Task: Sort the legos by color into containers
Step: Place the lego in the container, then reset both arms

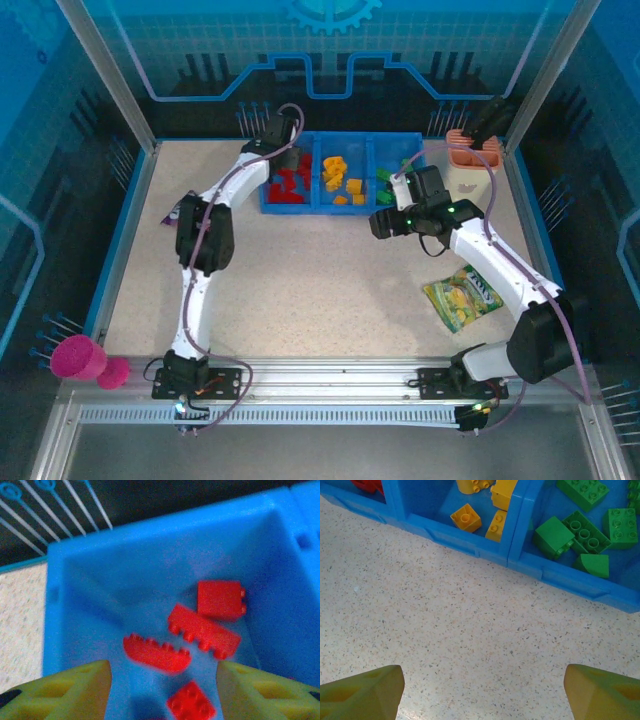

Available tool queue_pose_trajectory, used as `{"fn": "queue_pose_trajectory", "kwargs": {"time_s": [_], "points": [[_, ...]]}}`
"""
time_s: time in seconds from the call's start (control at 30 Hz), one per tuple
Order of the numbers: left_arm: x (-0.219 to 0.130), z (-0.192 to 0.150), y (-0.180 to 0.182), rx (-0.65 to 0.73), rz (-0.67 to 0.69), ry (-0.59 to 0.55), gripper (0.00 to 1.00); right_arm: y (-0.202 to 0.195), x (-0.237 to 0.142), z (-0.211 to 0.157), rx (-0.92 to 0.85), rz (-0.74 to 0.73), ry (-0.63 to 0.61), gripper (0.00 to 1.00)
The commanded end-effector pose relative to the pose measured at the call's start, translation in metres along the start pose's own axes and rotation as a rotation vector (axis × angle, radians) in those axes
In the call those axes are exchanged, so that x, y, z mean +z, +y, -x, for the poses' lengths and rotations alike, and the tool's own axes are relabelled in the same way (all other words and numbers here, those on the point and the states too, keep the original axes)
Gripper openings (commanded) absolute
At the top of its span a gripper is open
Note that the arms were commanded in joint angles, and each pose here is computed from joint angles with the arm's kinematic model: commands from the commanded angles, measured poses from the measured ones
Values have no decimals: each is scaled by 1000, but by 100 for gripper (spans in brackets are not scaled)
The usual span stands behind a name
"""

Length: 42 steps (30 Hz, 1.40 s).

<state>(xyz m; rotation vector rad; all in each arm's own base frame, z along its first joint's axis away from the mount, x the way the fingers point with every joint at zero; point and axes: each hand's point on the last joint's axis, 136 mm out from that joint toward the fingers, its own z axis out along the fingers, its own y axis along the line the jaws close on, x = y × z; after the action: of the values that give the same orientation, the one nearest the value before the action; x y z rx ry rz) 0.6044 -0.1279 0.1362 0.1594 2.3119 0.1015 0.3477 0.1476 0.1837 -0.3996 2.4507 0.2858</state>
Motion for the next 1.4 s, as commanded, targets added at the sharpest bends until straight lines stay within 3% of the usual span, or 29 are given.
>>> {"fn": "queue_pose_trajectory", "kwargs": {"time_s": [0.0, 0.23, 0.37, 0.47, 0.67, 0.83, 1.03, 1.1, 1.37], "points": [[-77, 41, 17, -54, -13, -177, 61, -6, -12, 9, 9, -25, -27, 85], [-159, -61, 39, -108, -15, -175, 68, -15, -12, 14, -14, -69, -38, 87], [-186, -110, 57, -100, 21, -386, 78, -20, -8, 15, -38, -87, -68, 93], [-195, -129, 81, -139, 93, -444, 81, -23, -4, 17, -39, -97, -44, 94], [-183, -163, 97, -217, 90, -488, 87, -27, -5, 18, -21, -117, -38, 100], [-170, -175, 104, -193, 95, -513, 92, -27, -11, 16, -9, -122, -54, 100], [-137, -188, 103, -256, -81, -540, 99, -32, -23, 13, -21, -158, -48, 100], [-133, -194, 101, -265, -89, -465, 99, -35, -28, 12, -31, -179, -41, 100], [-120, -187, 100, -243, -62, -414, 99, -43, -41, 16, -76, -210, -153, 100]]}}
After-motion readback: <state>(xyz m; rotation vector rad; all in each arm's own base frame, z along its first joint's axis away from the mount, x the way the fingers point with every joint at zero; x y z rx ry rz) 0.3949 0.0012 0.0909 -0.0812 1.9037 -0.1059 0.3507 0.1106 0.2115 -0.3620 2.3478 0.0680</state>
